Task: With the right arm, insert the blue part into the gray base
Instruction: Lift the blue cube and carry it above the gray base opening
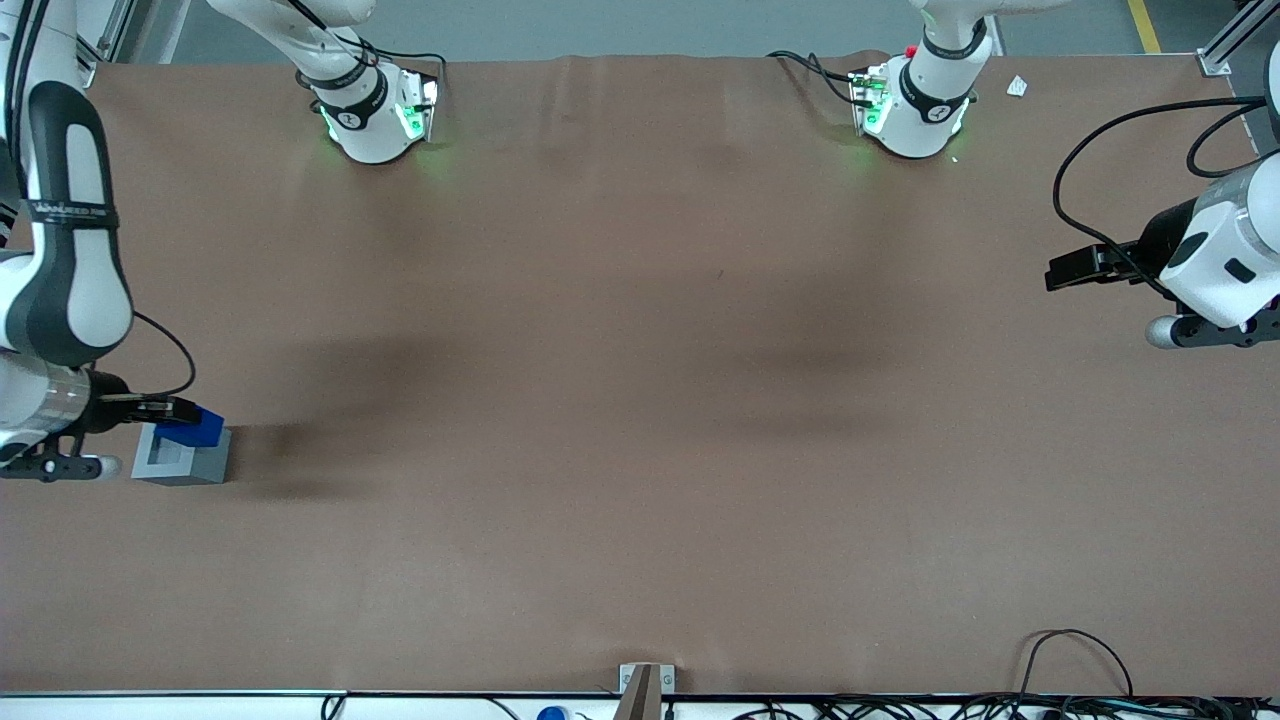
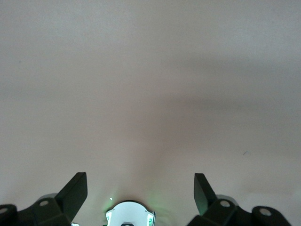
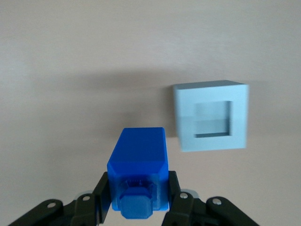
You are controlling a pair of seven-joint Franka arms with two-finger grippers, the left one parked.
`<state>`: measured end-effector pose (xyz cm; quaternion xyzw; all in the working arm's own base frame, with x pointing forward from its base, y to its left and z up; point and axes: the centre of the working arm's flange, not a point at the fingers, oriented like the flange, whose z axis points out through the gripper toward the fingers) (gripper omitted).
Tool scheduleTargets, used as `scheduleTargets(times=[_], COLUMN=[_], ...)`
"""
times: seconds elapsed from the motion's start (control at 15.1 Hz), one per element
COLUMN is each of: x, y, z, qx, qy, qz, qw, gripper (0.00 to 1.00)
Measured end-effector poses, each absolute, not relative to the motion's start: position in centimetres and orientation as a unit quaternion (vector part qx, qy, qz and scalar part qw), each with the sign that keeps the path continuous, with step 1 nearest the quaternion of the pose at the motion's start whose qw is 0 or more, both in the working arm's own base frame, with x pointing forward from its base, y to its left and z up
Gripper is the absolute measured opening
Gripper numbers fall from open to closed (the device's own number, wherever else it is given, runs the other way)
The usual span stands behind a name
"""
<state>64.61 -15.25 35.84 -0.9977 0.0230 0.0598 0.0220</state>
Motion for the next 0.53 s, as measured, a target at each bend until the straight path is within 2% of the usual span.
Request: scheduleTargets(times=[0.53], x=[65.8], y=[-19.9], z=[35.0], qx=[-0.999], qy=[0.007], qz=[0.049], qw=[0.018], gripper=[0.51])
